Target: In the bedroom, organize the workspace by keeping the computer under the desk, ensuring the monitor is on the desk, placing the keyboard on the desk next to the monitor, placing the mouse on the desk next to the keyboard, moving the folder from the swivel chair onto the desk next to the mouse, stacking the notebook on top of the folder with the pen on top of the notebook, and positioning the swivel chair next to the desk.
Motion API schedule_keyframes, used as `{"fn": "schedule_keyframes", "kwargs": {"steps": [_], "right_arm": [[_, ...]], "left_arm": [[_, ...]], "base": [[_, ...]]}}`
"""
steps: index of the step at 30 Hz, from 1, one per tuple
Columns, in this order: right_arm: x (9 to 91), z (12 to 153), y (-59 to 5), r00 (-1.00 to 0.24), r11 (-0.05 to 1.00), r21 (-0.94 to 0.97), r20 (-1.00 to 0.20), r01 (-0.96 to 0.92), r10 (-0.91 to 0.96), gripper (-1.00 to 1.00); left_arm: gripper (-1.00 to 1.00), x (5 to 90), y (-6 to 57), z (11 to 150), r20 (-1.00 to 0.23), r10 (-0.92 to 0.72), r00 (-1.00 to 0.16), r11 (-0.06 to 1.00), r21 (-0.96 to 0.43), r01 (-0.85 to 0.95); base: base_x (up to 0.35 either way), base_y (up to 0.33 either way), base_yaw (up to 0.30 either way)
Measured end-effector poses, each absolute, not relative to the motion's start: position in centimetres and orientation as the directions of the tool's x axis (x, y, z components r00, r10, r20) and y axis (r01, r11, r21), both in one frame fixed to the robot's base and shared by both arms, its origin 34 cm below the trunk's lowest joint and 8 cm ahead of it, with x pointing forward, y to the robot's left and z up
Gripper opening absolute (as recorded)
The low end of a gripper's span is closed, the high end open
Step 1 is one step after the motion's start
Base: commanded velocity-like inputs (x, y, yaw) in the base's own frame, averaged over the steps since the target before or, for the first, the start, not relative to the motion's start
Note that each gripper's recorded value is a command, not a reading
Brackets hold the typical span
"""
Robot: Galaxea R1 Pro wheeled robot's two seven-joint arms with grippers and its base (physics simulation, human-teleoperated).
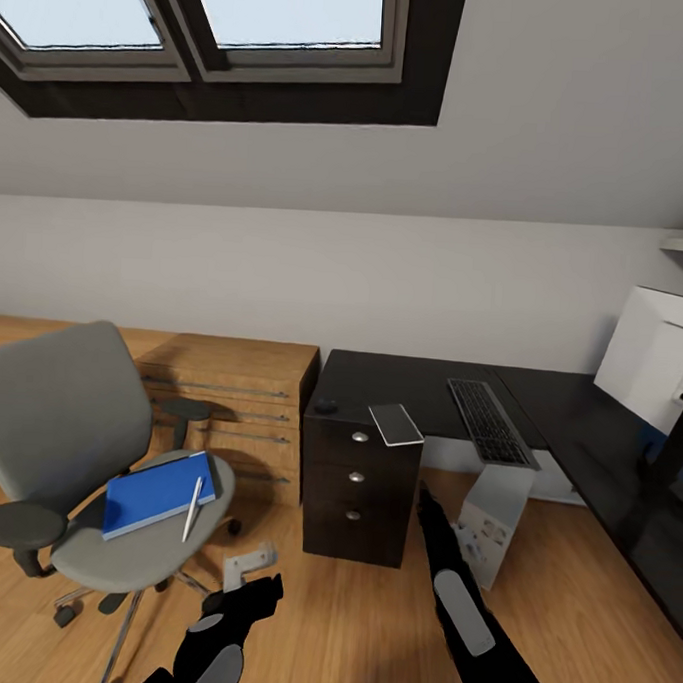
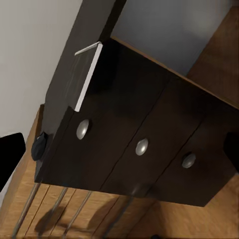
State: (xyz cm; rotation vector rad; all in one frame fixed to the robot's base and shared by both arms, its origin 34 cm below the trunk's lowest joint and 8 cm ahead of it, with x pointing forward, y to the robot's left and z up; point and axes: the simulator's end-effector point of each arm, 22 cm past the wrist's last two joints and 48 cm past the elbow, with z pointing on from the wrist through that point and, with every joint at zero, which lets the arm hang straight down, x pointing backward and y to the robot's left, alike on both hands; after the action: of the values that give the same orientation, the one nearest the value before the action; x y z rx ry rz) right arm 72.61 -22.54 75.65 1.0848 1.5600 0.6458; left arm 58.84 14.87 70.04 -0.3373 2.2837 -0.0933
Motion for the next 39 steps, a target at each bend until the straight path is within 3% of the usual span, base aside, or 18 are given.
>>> {"fn": "schedule_keyframes", "kwargs": {"steps": [12,19,32,39], "right_arm": [[69.0,69.3,-22.7,-0.2,0.673,0.632,-0.655,0.383,0.729,1.0],[64.9,65.2,-23.5,-0.33,0.866,0.37,-0.815,0.338,0.477,1.0],[55.9,59.3,-27.5,-0.505,0.904,0.175,-0.78,0.39,0.369,1.0],[54.5,59.5,-30.1,-0.529,0.907,0.128,-0.776,0.401,0.344,1.0]], "left_arm": [[1.0,58.0,14.7,69.6,-0.686,-0.269,-0.676,0.961,-0.146,-0.235],[1.0,56.8,16.1,68.1,-0.655,-0.25,-0.714,0.963,-0.092,-0.253],[1.0,52.6,17.8,63.7,-0.596,-0.184,-0.781,0.967,0.033,-0.253],[1.0,50.6,18.6,62.3,-0.598,-0.136,-0.79,0.968,0.089,-0.234]], "base": [[0.0,0.0,0.0],[0.0,0.0,0.0],[0.0,0.0,0.0],[0.0,0.0,0.0]]}}
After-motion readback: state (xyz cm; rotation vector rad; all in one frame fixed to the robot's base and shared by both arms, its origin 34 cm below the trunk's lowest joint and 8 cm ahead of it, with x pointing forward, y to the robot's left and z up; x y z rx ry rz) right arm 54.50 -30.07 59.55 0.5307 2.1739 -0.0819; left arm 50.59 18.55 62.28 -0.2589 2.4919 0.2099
